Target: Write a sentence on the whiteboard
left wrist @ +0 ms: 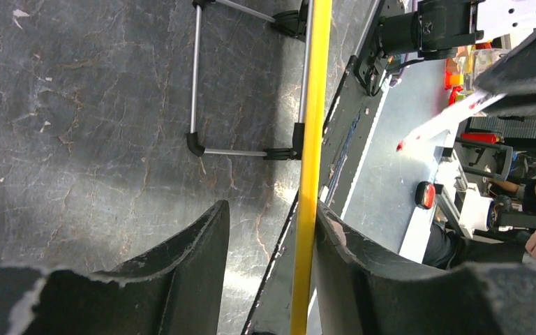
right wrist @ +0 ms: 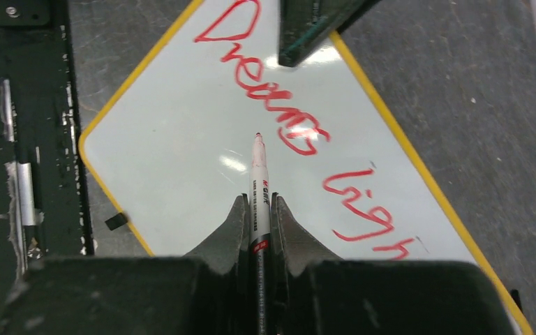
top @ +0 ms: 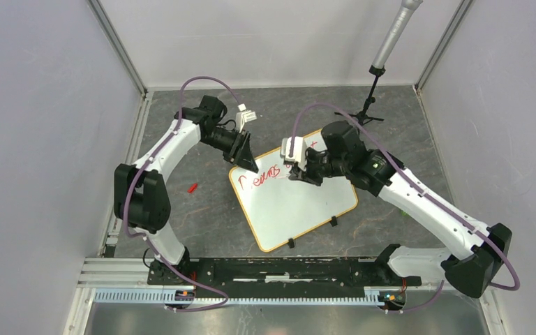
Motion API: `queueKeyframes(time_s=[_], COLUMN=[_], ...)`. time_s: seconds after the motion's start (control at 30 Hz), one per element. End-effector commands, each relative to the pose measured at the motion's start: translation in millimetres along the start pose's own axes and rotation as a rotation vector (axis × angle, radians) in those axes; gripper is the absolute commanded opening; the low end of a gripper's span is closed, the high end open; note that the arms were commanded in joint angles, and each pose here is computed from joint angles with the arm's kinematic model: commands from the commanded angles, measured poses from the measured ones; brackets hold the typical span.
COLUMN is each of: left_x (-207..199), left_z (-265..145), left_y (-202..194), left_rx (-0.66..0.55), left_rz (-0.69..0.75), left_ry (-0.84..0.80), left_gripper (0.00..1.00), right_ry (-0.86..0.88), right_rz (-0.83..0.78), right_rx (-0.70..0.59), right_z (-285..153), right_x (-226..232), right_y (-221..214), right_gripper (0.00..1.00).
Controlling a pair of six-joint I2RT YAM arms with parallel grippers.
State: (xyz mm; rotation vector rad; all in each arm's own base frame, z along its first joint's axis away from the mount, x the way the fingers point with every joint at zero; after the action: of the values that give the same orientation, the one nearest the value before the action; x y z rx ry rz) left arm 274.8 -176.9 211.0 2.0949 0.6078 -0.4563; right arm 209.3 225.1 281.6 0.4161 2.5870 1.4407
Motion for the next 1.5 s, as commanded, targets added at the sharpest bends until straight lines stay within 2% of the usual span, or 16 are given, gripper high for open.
queueKeyframes(time_s=[0.0, 0.33, 0.53, 0.77, 0.97, 1.17, 1.47], left_x=[-11.4, -22.2, -20.0, -18.0, -17.0, -16.3, -14.4], left_z=[-12.9, -16.1, -13.2, -11.5, -11.0, -10.9, -9.8], left_y=[4.2, -5.1, -7.4, -9.2, -9.2, -9.9, -11.1], left_rx=[-0.048, -0.046, -0.043, -0.036, -0.034, -0.03, -0.025], left_rz=[0.056, 0.049, 0.031, 0.021, 0.02, 0.017, 0.012], left_ry=[0.021, -0.001, -0.015, -0.017, -0.015, -0.012, -0.01], left_gripper=[0.52, 0.42, 0.31, 0.21, 0.14, 0.08, 0.03], right_ry=[0.049, 0.115, 0.136, 0.052, 0.088, 0.088, -0.016], right_rz=[-0.028, -0.035, -0.038, -0.065, -0.098, -0.144, -0.166], right_rx=[-0.022, 0.045, 0.038, 0.05, 0.051, 0.079, 0.108], right_z=[7.6, 24.9, 30.7, 39.6, 47.2, 55.7, 64.6], right_x=[21.3, 49.5, 62.1, 60.6, 72.6, 82.6, 75.5], right_y=[1.0, -40.0, -42.5, -46.8, -43.9, -46.0, -51.0], right_gripper=[0.0, 0.0, 0.0, 0.0, 0.0, 0.0, 0.0])
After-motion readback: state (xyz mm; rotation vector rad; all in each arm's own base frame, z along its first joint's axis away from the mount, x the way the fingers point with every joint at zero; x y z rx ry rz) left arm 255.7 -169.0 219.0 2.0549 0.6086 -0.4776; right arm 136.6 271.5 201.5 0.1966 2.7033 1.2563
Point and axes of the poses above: each gripper's point midway between its finger pads, its own z axis out along the fingers, its own x axis along the line the jaws close on, y = z × x, the point moved 6 cm from there along -z, back along the fingers, and after that the axes turned 15 degrees about z, right-handed, at the moved point
